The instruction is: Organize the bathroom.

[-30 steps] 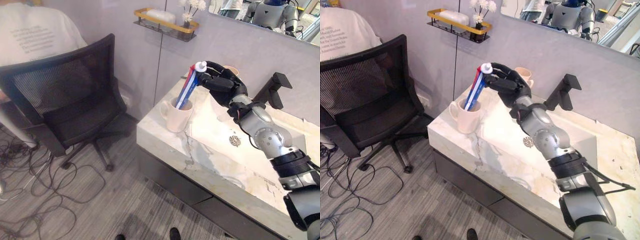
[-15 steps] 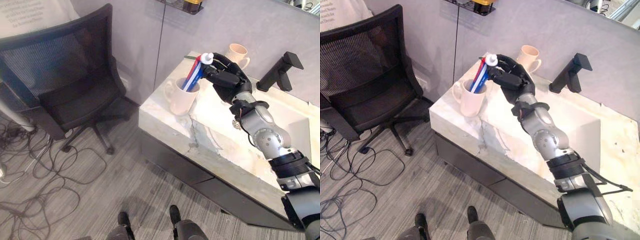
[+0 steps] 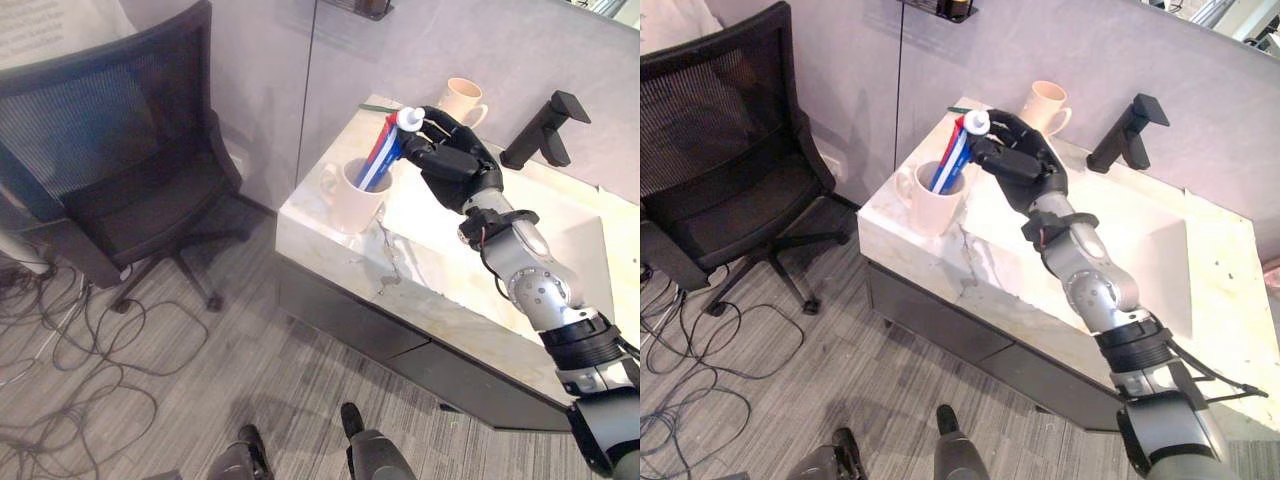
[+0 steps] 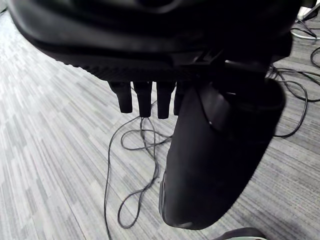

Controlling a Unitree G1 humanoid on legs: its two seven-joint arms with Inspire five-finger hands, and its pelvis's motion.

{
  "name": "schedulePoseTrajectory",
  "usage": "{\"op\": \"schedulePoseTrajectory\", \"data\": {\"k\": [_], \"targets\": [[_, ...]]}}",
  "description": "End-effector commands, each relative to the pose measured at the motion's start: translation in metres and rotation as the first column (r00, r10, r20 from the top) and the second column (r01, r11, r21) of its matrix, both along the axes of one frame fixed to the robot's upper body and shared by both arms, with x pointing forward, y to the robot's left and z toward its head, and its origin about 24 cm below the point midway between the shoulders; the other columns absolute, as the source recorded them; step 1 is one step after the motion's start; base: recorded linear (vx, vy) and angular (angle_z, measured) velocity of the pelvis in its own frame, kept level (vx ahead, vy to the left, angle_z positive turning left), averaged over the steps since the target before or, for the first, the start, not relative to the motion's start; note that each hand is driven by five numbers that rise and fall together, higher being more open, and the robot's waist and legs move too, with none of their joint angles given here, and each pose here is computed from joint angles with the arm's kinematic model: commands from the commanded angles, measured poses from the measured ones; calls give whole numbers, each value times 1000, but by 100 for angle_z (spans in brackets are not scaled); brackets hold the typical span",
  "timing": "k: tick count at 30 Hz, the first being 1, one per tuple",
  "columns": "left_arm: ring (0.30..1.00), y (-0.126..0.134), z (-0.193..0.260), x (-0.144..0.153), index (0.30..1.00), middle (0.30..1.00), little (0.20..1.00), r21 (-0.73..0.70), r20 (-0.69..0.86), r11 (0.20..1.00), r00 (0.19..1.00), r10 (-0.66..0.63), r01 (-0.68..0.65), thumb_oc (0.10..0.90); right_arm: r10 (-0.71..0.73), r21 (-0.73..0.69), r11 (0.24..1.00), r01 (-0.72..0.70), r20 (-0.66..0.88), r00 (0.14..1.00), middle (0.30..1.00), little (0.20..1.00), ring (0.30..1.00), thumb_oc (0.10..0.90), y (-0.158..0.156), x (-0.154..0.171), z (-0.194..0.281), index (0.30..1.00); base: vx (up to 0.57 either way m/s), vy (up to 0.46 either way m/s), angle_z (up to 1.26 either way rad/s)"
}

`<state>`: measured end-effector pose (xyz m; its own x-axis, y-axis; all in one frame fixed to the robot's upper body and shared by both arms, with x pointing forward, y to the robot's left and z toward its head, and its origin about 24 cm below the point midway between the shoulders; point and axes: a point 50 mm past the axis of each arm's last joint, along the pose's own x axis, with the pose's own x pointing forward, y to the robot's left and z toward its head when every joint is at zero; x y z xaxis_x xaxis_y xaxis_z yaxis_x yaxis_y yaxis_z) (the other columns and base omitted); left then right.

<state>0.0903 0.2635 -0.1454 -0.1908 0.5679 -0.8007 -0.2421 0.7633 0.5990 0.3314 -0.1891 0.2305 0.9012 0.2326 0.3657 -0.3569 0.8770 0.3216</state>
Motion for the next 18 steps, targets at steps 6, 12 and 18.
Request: {"op": "schedulePoseTrajectory", "data": {"k": [6,12,18], "targets": [[900,21,4,-38,900,900,900,102,-143,995,989,35,-20,800,-34,203,978,-45,369,929,300,300,300,400,-11,-23,67,300,-31,-56,0],[900,23,4,-38,900,900,900,108,-126,994,992,20,-7,800,-39,201,979,-42,380,924,300,300,300,400,-12,-26,68,300,-34,-2,0],[900,22,3,-34,900,900,900,103,-116,995,993,11,1,800,-26,187,981,-51,391,920,300,300,300,400,-12,-27,67,300,-18,6,-1]]}}
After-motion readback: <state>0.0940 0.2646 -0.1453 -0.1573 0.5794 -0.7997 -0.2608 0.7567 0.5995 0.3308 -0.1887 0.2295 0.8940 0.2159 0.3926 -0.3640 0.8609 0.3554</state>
